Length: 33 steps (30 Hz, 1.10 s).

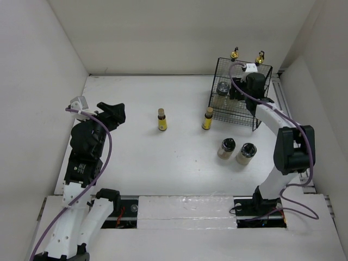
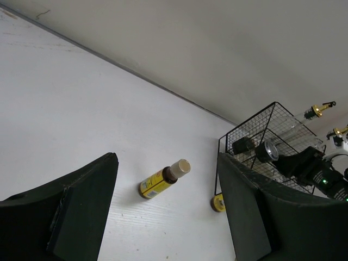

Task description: Organize the condiment bottles

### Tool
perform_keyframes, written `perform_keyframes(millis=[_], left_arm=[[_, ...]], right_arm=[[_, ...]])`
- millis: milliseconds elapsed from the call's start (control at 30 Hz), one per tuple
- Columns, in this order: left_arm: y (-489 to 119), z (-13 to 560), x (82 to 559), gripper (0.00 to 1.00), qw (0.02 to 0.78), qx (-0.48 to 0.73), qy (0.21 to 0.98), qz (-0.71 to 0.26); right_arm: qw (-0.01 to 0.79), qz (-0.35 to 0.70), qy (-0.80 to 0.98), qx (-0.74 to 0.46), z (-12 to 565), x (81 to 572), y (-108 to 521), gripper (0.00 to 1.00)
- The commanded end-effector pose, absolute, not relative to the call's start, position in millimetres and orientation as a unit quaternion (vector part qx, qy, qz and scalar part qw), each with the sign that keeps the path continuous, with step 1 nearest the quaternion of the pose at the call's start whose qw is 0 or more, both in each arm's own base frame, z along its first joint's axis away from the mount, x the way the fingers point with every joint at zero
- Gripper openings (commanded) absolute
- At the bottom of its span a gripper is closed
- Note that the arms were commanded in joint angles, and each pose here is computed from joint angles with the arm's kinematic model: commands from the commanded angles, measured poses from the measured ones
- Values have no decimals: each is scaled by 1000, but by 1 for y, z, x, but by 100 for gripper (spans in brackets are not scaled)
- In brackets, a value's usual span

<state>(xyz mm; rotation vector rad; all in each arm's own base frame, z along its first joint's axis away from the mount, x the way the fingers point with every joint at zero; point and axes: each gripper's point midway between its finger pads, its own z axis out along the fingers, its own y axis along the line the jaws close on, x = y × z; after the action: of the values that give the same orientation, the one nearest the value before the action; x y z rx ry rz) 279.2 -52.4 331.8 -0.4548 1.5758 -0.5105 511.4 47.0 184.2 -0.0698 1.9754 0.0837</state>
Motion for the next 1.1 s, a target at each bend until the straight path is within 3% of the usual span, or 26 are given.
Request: perform_keyframes(millis=[0,100,233,467,533,600,667,700,733,767,933,1067], left_arm=[[-53,344,279,70,670,-191,679,-230],[-53,344,279,70,670,-191,679,-230],[-54,342,281,70,667,-192,683,-229],[-55,347,279,70,671,-190,676,-238],[-57,349,276,70,672,-186,674,-243],[-56,349,277,70,673,-189,673,-241],[-55,349,277,71,674,-192,672,-238],[-55,349,277,71,674,-192,672,-238],[-55,349,277,71,674,-192,672,-238],[-55,349,277,71,674,-192,672,-238],[-57,349,277,71,673,-188,673,-241],[-59,346,279,71,668,-185,678,-244]], right_arm=[[583,45,811,-23,198,524,57,55],[587,45,809,-17,202,524,55,72],[612,39,790,-12,243,514,55,86],[678,24,735,7,324,450,55,91],[676,31,736,3,319,428,69,87],[668,42,743,5,299,394,77,68],[651,65,757,-1,275,356,92,38],[642,73,763,-7,266,343,96,31],[631,83,771,-20,258,329,105,31],[595,73,800,-29,236,311,103,34],[506,89,857,-44,189,250,103,82],[468,93,878,-47,166,235,106,93]])
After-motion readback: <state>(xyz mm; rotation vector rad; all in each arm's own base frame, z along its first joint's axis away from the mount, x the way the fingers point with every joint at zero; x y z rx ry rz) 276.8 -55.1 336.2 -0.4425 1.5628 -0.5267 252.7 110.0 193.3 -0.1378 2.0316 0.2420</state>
